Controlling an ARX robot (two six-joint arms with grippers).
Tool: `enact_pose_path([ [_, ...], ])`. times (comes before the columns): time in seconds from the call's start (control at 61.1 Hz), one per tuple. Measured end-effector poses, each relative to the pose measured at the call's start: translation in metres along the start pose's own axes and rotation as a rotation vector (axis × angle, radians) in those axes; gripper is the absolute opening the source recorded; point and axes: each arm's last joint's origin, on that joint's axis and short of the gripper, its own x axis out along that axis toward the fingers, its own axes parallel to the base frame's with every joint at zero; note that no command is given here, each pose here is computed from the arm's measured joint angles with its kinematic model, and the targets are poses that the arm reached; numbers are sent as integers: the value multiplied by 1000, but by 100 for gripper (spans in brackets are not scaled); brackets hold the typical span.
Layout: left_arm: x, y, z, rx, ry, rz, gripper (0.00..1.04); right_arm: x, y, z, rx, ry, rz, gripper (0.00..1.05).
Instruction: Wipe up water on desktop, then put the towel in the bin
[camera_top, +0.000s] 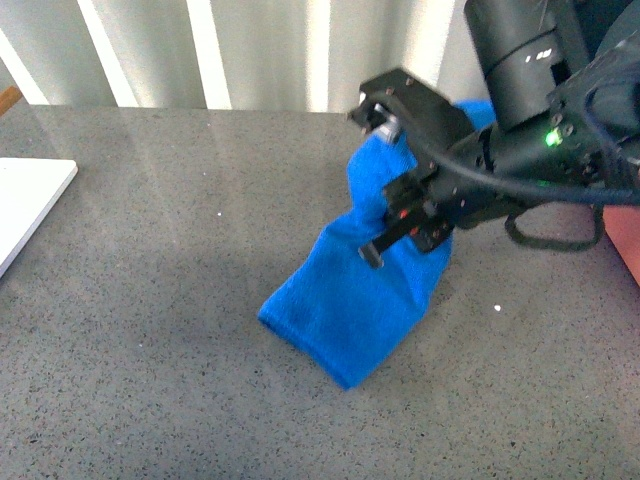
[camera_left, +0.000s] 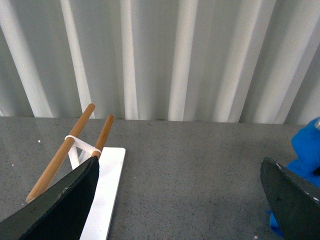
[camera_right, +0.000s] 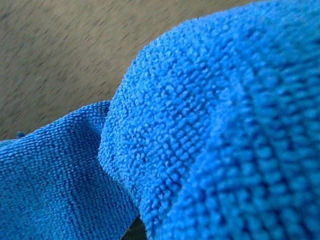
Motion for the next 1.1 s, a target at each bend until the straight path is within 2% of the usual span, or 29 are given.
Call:
enact_pose_path([
  [0.098, 0, 0, 0, 0, 0, 0, 98, -16, -11, 19, -5, -92, -161, 6],
  [0.343, 0, 0, 0, 0, 0, 0, 98, -81, -46, 77, 67, -376, -427, 6],
  [0.523, 0, 0, 0, 0, 0, 0, 98, -140, -79, 100, 163, -417, -644, 6],
  [0.621, 0, 0, 0, 0, 0, 0, 98, -168, -100, 97, 210, -372, -764, 6],
  [0.654, 0, 0, 0, 0, 0, 0, 98, -182, -112, 91, 229, -331, -830, 6],
  [0.736, 0, 0, 0, 0, 0, 0, 98, -205, -132, 74, 265, -257, -901, 6],
  [0.916, 0, 0, 0, 0, 0, -1, 98, -235, -147, 42, 281, -124, -959, 6],
  [1.096, 0, 0, 0, 0, 0, 0, 98, -242, -155, 20, 307, -44, -962, 6],
])
